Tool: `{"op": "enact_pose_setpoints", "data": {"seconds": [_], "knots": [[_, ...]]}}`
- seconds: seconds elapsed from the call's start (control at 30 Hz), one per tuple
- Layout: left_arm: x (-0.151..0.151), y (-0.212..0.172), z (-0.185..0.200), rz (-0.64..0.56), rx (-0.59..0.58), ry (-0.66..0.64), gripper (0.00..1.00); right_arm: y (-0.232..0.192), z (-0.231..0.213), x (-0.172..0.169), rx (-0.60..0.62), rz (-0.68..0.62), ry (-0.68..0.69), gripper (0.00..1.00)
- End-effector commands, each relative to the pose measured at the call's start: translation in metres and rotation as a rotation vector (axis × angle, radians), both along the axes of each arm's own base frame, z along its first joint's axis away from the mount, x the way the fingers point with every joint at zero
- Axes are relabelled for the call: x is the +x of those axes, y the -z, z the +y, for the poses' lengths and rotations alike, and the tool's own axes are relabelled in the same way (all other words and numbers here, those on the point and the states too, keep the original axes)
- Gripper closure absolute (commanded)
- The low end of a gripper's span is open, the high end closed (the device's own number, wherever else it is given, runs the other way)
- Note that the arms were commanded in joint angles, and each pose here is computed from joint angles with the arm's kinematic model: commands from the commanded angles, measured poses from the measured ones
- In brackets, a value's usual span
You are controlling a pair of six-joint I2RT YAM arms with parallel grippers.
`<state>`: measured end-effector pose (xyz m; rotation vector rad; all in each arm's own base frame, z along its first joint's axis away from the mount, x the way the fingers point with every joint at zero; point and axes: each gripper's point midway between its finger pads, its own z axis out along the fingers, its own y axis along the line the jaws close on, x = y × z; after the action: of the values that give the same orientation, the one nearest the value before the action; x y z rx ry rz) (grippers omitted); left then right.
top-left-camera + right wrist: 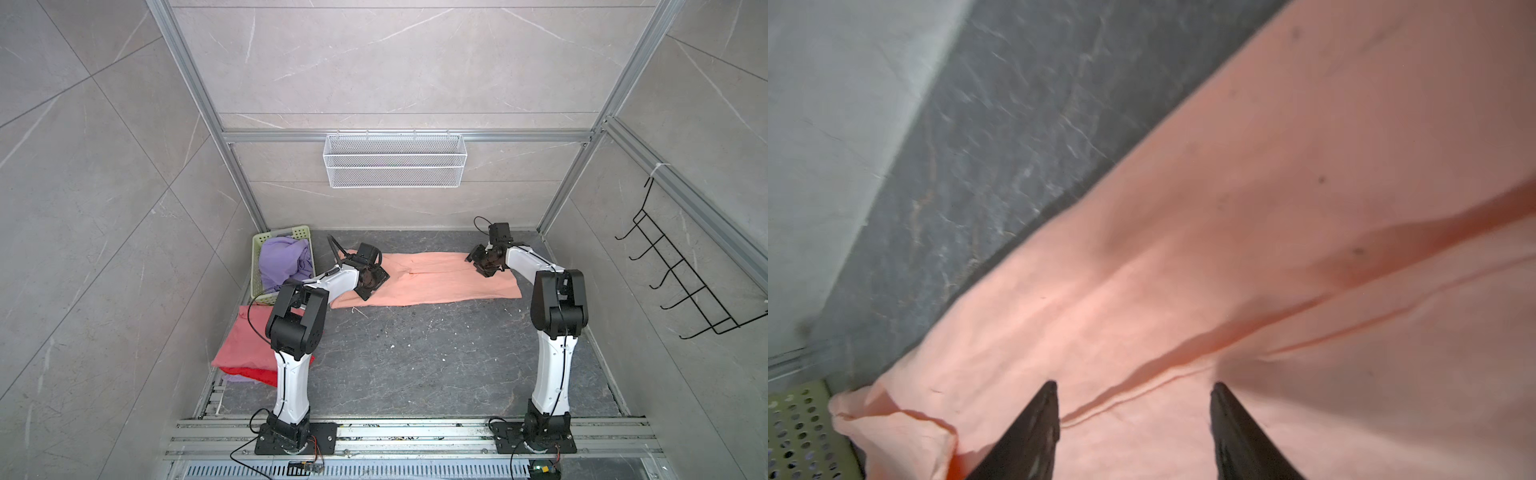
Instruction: Fold and stack the t-shirts
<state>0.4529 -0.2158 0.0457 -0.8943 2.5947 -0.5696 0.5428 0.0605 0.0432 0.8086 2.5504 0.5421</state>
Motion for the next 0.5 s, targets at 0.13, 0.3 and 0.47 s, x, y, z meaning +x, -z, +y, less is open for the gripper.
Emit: {"op": "enact_pose_setpoints", "data": {"seconds": [0.13,0.3,0.47], "knots": [[-0.01,0.019,0.019,0.084,0.044,-0.037,0.23,0.043,0.005,-0.058,0.014,0.157,-0.019,0.42],[0.006,0.033,0.028,0.093,0.046,-0.009,0.23,0.049,0.009,-0.098,0.006,0.208,-0.024,0.43],[0.045,0.025,0.019,0.036,0.034,0.098,0.23,0.053,0.038,-0.163,0.048,0.296,-0.06,0.43]]}}
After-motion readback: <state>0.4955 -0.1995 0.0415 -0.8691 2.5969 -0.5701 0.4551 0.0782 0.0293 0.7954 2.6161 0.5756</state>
